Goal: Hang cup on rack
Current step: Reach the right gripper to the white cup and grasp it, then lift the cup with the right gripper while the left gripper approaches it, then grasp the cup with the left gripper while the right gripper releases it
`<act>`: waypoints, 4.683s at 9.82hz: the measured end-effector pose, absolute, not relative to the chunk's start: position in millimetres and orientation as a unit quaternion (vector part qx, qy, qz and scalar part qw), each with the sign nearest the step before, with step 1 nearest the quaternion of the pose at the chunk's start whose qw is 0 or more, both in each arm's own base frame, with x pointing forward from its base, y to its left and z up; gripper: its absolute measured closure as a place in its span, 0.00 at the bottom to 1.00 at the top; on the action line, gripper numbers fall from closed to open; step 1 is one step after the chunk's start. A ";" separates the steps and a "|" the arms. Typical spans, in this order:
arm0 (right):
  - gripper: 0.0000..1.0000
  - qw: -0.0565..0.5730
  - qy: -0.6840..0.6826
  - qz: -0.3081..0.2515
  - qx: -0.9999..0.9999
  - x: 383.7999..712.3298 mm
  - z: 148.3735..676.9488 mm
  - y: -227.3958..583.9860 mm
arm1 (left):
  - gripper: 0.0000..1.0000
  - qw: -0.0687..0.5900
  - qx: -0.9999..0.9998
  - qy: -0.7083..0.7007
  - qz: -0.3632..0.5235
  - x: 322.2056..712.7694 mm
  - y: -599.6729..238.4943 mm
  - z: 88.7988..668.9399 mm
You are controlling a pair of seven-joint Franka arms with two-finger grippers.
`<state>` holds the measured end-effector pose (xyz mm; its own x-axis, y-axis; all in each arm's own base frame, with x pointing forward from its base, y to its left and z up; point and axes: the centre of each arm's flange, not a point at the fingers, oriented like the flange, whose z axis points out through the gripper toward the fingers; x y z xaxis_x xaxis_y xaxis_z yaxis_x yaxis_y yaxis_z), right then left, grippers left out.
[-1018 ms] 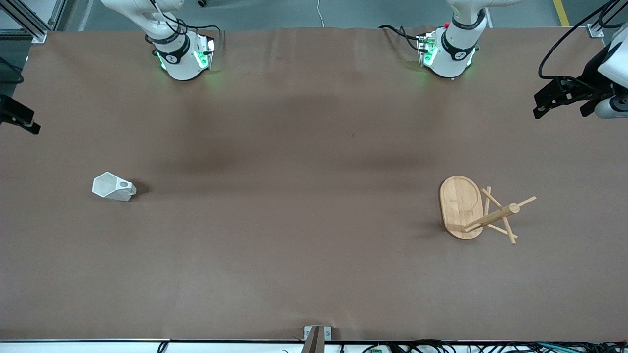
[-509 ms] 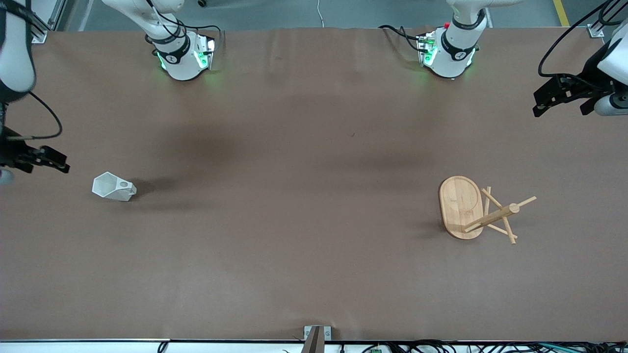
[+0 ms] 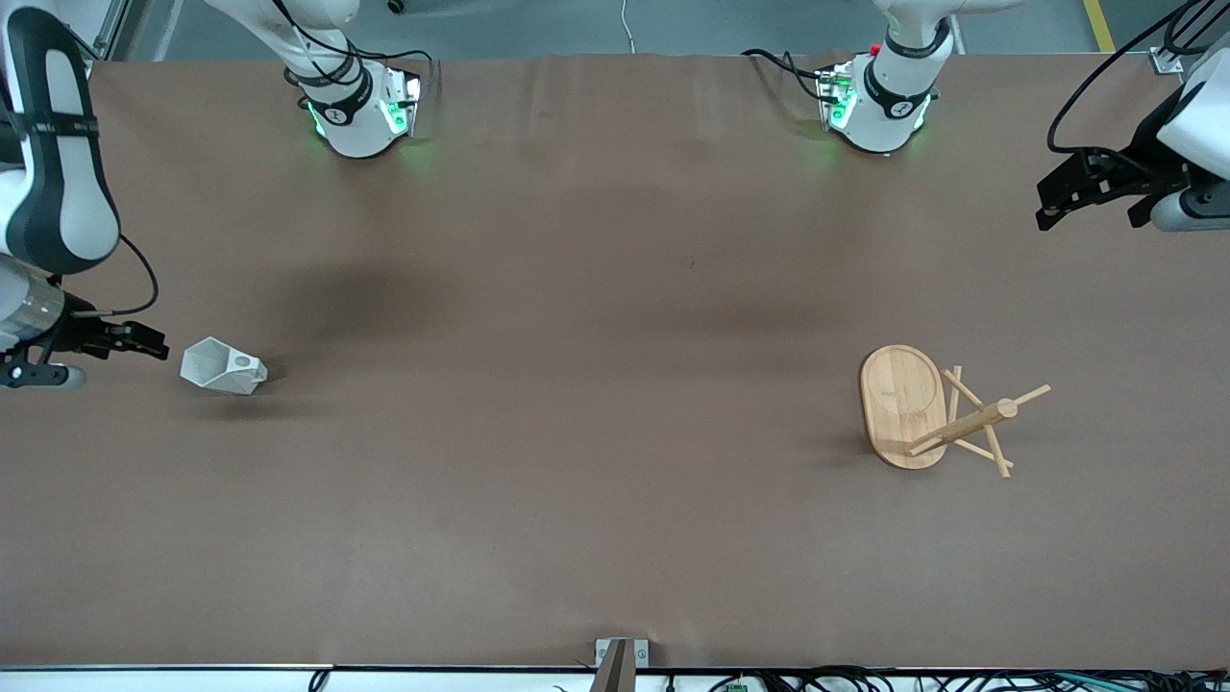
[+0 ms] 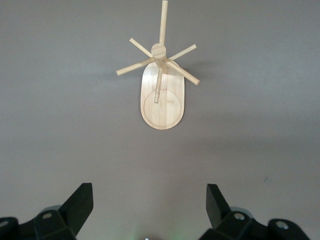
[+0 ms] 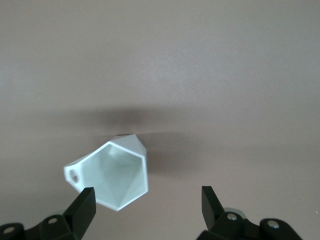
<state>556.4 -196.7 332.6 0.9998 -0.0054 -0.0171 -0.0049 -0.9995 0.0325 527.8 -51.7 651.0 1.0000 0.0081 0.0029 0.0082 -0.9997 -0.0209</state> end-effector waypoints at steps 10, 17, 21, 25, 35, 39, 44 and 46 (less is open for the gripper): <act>0.49 0.006 0.006 -0.035 0.999 547.1 240.5 -189.8 | 0.00 0.011 -1.000 0.007 -0.001 528.8 -63.7 650.4; 0.96 -0.002 0.001 -0.007 1.000 565.0 275.8 -183.1 | 0.00 0.011 -1.000 0.007 -0.001 528.8 -63.5 650.5; 0.96 -0.088 0.015 0.008 0.996 593.1 381.2 -107.8 | 0.00 0.009 -1.000 0.008 -0.010 530.9 -65.0 651.8; 0.96 -0.258 0.026 0.002 0.966 605.5 441.7 -6.4 | 0.00 0.009 -1.000 0.016 -0.012 530.4 -74.0 652.1; 0.96 -0.539 0.026 -0.036 0.841 587.7 478.5 208.1 | 0.00 -0.022 -0.971 0.238 -0.019 482.2 -293.9 651.5; 0.96 -0.576 0.046 -0.082 0.812 568.6 467.0 268.9 | 0.00 -0.068 -0.931 0.354 -0.055 462.7 -359.5 654.3; 0.96 -0.602 0.051 -0.133 0.786 545.9 438.0 334.5 | 0.00 -0.102 -0.899 0.422 -0.063 453.8 -428.1 615.3; 0.96 -0.605 0.054 -0.137 0.783 544.4 435.1 338.2 | 0.00 -0.099 -0.892 0.435 -0.064 447.2 -435.4 615.2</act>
<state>544.4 338.2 435.1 0.9568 0.2498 -0.1489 -0.0812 -0.2622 -0.9616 447.2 -435.4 615.2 0.6127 -0.7643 0.2013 -0.7899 -0.6011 0.1216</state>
